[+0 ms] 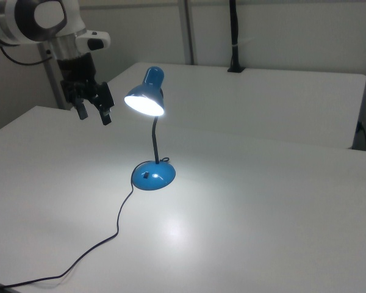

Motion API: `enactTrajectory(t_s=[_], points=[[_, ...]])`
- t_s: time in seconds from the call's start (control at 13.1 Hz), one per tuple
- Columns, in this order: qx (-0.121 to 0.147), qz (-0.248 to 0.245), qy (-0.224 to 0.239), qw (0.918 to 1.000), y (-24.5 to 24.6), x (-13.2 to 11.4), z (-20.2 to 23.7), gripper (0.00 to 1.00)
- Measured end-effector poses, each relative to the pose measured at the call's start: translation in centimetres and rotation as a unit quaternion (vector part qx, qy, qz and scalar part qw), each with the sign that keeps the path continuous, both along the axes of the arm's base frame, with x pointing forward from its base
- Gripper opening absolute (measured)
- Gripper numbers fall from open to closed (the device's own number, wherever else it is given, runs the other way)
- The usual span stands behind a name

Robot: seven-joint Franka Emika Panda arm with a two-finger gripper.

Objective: Turn off the lamp

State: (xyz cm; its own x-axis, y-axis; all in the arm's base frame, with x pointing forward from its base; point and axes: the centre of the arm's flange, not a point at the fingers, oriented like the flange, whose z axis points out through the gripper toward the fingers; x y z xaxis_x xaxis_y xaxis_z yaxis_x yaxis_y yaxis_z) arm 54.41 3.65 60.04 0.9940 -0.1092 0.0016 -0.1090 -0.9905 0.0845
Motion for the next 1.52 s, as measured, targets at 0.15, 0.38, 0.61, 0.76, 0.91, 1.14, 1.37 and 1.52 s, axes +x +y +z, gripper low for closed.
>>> enactTrajectory(t_s=[0.15,0.38,0.61,0.76,0.91,1.14,1.37,1.52], points=[[0.0,0.024,0.002,0.9997,0.0,0.0,0.0,0.8],[0.0,0.051,0.005,0.9987,0.0,0.0,0.0,0.44],[0.001,0.063,0.006,0.998,-0.1,0.0,-0.1,0.15],[0.001,0.064,0.009,0.9979,-0.2,0.1,-0.3,0.04],[0.001,0.065,0.015,0.9978,-0.1,0.2,-1.2,0.02],[0.002,0.068,0.021,0.9975,0.0,1.0,-5.2,0.02],[0.003,0.073,0.027,0.997,0.0,0.9,-10.6,0.02],[0.004,0.075,0.017,0.997,0.1,0.9,-13.7,0.02]])
